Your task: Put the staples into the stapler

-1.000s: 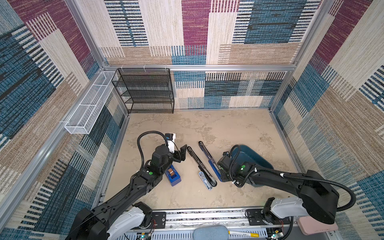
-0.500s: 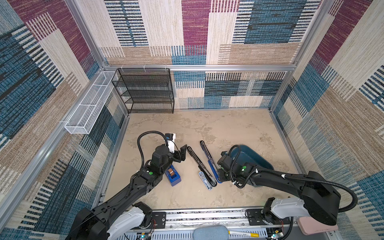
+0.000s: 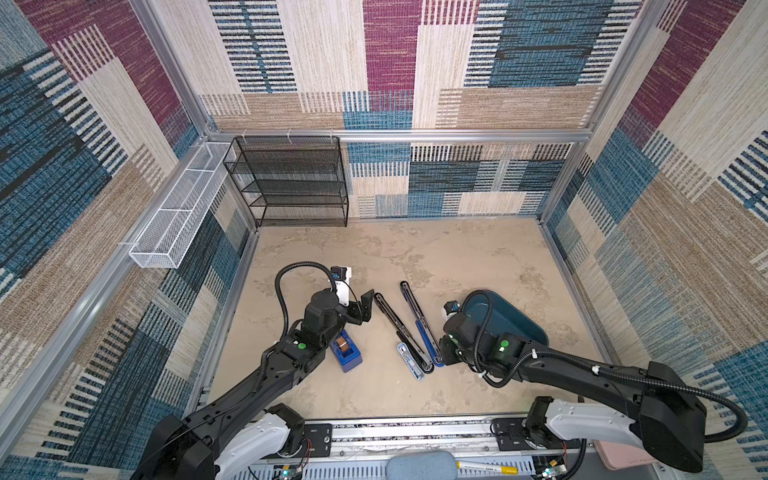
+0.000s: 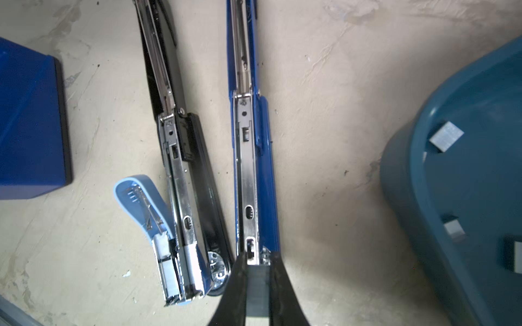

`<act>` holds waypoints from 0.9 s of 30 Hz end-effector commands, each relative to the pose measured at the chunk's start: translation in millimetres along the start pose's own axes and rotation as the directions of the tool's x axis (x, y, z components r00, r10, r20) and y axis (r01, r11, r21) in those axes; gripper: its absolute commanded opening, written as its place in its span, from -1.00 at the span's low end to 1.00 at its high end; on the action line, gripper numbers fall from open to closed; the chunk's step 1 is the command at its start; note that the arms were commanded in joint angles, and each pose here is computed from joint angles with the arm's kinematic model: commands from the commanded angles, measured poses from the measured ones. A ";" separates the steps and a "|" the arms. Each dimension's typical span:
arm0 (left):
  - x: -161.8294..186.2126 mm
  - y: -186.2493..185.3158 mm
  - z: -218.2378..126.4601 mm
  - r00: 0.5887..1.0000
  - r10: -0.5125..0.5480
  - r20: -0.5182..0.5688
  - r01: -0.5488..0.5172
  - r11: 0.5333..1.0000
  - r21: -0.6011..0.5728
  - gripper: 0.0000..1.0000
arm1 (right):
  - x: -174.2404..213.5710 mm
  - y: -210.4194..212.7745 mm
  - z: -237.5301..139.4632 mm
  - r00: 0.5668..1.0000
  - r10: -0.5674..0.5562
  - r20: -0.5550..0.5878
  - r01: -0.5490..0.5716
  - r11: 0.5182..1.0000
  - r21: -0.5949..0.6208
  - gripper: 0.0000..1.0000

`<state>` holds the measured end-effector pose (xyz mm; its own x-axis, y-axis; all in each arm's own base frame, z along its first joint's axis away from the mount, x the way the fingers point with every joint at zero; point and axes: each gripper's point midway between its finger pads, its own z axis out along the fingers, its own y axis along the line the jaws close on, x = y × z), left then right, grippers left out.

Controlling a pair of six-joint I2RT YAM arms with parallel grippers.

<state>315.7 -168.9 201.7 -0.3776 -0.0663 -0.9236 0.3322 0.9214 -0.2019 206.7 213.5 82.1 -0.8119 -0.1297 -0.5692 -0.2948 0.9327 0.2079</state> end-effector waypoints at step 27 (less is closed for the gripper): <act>-4.4 -4.3 4.5 1.000 -0.027 0.012 0.027 0.999 0.019 0.71 | 0.9 17.3 8.6 0.986 -0.111 0.125 0.120 0.990 -0.067 -0.76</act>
<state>317.2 -170.7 193.8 -0.3983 -0.0571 -0.9155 0.3304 0.9222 -0.2012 199.4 226.5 71.6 -0.7263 -0.2040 -0.6564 -0.4193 0.8882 0.1879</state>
